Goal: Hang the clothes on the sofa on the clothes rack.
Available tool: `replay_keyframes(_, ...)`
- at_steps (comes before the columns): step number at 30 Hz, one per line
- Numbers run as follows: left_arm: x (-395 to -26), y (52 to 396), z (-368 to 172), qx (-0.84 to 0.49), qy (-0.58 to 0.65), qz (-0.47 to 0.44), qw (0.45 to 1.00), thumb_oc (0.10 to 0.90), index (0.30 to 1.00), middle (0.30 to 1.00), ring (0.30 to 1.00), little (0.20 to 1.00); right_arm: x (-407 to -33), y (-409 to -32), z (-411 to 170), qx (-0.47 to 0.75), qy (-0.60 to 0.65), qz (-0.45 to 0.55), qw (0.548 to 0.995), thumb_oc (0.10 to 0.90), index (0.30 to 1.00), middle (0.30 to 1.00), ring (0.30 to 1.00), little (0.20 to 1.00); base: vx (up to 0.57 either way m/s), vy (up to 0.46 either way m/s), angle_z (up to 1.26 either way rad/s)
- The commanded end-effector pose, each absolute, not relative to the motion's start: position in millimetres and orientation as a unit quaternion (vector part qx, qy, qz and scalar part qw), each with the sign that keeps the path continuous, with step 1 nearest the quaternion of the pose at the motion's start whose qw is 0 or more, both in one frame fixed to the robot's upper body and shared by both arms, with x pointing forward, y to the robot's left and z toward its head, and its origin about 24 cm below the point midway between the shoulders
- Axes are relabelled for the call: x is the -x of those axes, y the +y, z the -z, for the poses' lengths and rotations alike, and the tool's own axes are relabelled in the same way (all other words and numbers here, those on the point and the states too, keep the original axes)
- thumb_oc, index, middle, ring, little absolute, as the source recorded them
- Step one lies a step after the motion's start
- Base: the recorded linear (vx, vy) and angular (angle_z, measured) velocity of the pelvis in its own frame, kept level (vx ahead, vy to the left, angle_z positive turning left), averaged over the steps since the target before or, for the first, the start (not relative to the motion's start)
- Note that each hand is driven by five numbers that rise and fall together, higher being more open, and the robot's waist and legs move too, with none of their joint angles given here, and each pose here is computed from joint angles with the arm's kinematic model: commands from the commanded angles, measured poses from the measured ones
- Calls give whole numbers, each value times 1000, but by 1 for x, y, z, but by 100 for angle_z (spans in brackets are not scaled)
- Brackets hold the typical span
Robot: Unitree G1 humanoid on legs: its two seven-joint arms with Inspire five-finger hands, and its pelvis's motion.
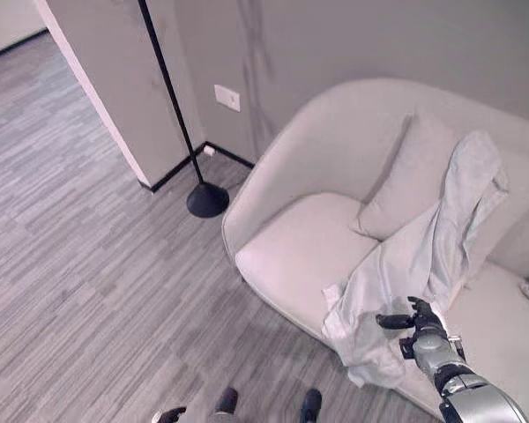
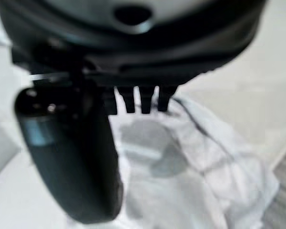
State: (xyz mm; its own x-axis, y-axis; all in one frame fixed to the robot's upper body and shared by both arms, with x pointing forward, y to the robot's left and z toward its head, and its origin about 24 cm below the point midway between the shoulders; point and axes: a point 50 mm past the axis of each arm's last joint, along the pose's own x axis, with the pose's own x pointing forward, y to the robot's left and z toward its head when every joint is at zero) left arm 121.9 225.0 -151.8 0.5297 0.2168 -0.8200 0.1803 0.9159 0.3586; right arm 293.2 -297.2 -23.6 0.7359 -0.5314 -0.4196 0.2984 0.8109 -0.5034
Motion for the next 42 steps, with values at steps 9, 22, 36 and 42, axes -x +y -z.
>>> replay_keyframes(9,-172,192,137,-243,394,52,885,800,900,900,900,900,-336,-304,-35,-61,184,368,909,800,900,900,900,900,-27,-33,13)
replay_keyframes(22,-153,191,146,-272,421,43,864,800,900,900,900,900,-295,-215,22,-98,130,191,968,800,900,900,900,900,61,37,5)
replay_keyframes(36,-122,195,157,-288,464,47,836,800,900,900,900,900,-234,-169,32,155,115,-43,980,800,900,900,900,900,71,142,-15)
replay_keyframes(42,-110,205,160,-279,488,19,827,800,900,900,900,900,-245,-164,20,179,84,-46,979,800,900,900,900,900,15,112,3)
